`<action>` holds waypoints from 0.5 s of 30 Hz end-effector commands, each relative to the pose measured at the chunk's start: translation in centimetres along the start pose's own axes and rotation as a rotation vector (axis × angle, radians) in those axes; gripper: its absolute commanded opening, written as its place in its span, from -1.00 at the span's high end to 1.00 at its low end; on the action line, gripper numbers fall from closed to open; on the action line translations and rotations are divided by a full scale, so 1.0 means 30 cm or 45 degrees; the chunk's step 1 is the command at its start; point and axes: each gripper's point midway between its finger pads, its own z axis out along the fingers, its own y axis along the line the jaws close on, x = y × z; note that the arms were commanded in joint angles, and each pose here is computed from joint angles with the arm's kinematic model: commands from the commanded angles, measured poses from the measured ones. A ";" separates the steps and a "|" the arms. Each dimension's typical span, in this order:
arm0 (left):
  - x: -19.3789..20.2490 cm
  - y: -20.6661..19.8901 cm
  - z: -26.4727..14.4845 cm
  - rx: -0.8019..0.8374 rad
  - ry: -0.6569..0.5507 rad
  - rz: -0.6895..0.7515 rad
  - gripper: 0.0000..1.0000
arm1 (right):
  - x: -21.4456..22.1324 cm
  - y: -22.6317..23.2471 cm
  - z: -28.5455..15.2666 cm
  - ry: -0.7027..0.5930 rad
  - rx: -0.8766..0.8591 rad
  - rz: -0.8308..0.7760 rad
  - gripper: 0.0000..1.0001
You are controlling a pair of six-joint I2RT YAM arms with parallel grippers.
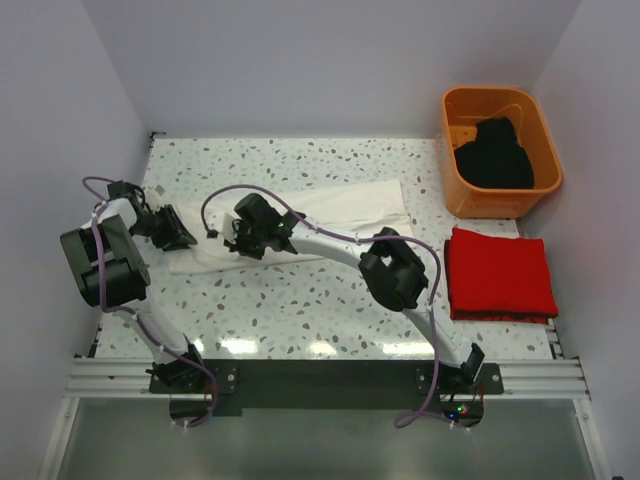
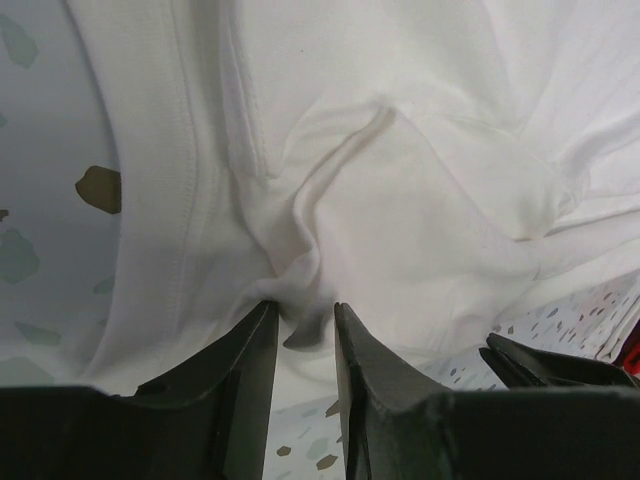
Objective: Fold and stack the t-shirts
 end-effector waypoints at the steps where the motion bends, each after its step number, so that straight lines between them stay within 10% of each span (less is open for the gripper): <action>1: -0.038 -0.026 -0.032 0.024 -0.030 0.012 0.31 | -0.187 -0.067 -0.086 -0.181 0.064 -0.026 1.00; 15: -0.024 -0.047 -0.061 0.040 -0.018 0.019 0.28 | -0.193 -0.076 -0.089 -0.186 0.068 -0.025 1.00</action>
